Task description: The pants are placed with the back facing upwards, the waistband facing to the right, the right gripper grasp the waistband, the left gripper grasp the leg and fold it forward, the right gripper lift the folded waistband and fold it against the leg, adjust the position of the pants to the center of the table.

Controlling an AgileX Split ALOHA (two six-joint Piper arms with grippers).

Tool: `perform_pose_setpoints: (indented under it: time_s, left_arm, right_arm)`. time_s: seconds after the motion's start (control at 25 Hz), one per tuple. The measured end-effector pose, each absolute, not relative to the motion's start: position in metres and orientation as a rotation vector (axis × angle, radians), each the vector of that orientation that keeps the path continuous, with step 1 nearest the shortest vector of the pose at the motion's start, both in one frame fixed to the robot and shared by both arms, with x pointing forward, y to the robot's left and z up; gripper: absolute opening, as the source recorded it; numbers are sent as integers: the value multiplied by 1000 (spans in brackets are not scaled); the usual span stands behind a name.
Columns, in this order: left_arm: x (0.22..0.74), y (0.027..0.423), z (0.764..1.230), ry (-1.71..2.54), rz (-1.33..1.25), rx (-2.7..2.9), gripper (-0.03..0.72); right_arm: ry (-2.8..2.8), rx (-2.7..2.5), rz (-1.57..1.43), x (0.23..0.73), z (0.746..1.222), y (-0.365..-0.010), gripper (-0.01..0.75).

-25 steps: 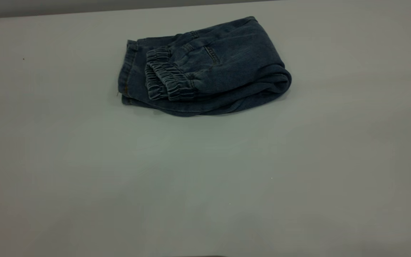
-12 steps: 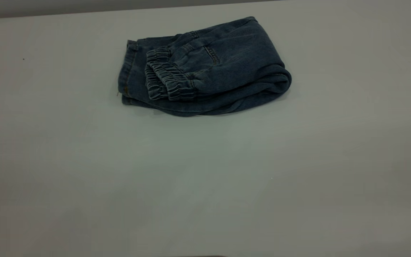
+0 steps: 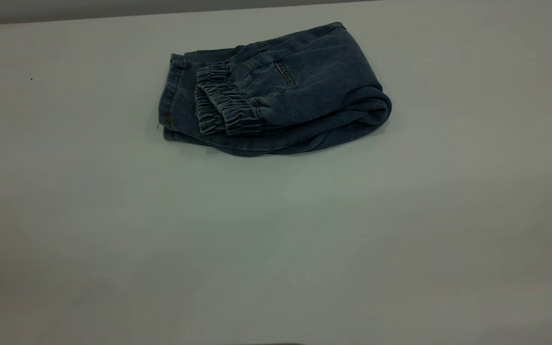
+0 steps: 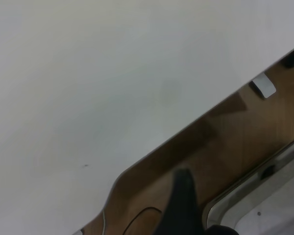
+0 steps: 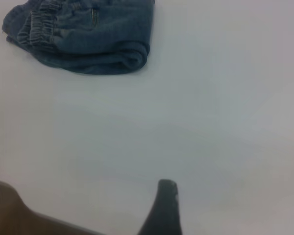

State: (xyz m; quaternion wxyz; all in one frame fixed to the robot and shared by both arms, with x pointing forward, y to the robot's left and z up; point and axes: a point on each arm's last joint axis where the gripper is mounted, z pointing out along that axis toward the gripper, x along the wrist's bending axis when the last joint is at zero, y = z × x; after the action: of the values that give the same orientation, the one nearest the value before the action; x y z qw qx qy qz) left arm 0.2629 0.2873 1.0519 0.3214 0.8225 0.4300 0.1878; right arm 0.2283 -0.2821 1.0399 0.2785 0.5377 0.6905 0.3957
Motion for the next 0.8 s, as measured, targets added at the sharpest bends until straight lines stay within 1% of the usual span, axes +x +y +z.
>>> perform_pose_setpoints:
  time_s: [0.24, 0.8]
  left_arm:
    - [266, 285, 1042, 1132, 489, 2162, 566]
    - [267, 284, 1041, 1132, 489, 2155, 566]
  right_arm:
    - [1853, 1443, 1062, 228, 1040, -282, 594]
    - [1853, 1443, 1062, 228, 1040, -282, 594]
